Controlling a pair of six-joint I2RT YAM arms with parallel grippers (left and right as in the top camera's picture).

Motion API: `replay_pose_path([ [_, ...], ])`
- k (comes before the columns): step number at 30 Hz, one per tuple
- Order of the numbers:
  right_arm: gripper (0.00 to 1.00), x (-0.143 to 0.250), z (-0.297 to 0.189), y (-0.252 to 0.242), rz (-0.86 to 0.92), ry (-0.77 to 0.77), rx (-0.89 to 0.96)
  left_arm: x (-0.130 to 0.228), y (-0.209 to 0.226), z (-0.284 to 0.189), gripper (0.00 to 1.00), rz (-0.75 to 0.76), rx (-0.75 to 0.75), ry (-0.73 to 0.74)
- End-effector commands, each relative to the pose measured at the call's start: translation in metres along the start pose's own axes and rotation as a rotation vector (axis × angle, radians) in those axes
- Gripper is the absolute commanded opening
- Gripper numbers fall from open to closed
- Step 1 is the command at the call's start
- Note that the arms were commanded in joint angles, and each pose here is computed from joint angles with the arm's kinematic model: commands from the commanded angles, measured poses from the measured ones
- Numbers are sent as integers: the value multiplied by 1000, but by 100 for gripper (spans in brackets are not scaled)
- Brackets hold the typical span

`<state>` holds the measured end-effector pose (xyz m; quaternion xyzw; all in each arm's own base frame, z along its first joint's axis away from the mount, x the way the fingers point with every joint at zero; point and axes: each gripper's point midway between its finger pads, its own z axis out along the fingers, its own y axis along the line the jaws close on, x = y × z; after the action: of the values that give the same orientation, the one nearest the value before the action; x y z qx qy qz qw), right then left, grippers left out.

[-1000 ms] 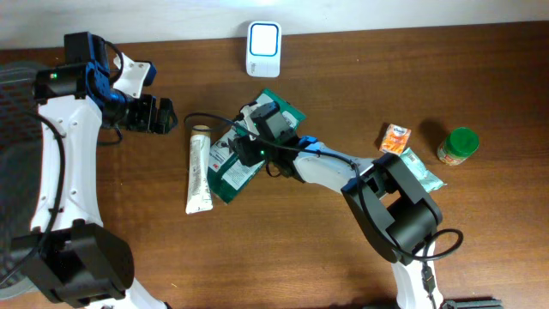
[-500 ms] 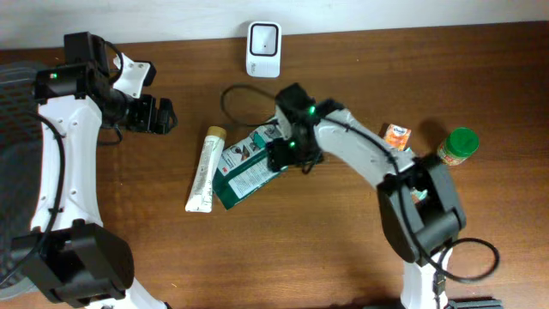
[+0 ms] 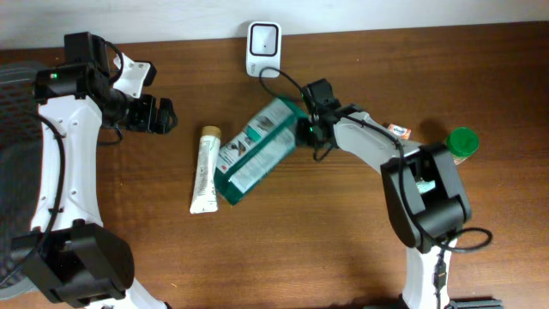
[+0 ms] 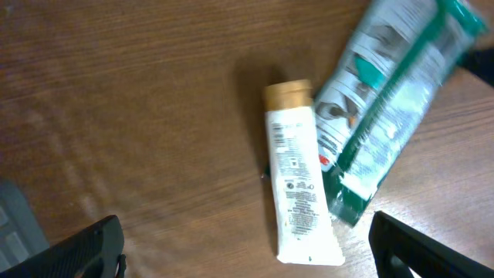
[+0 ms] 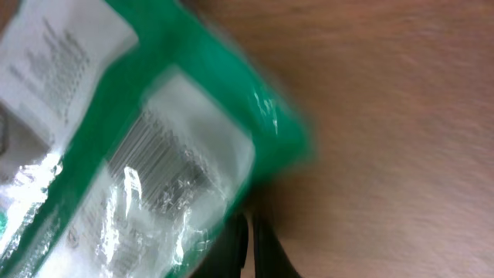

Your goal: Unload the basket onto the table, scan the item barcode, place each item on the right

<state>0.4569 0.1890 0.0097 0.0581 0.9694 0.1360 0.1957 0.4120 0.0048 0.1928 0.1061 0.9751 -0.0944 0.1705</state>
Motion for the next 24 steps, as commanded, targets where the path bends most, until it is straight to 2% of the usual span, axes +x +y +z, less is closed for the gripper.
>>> replay_pose_path([
  [1,4,-2,12,48,-10,-30,-168,-5,-3,-11,99,18,3,-36],
  [5,4,21,18,93,-88,-19,-237,-5,-3,-11,99,19,3,-36],
  [7,8,14,-5,137,-169,7,-417,-5,-3,-11,99,18,3,-36],
  [9,8,7,-19,165,-209,-18,-476,-5,-3,-11,99,19,3,-36],
  [10,8,15,-20,175,-280,-24,-488,-5,-3,-11,99,18,3,-36],
  [14,4,50,3,195,-357,12,-501,-5,-3,-11,99,19,3,-36],
  [17,5,22,22,196,-375,-149,-461,-5,-3,-11,99,18,3,-36],
  [21,5,-2,44,189,-355,-282,-413,-5,-3,-11,99,18,3,-36],
  [24,5,10,55,180,-354,-229,-384,-5,-3,-11,99,19,3,-36],
])
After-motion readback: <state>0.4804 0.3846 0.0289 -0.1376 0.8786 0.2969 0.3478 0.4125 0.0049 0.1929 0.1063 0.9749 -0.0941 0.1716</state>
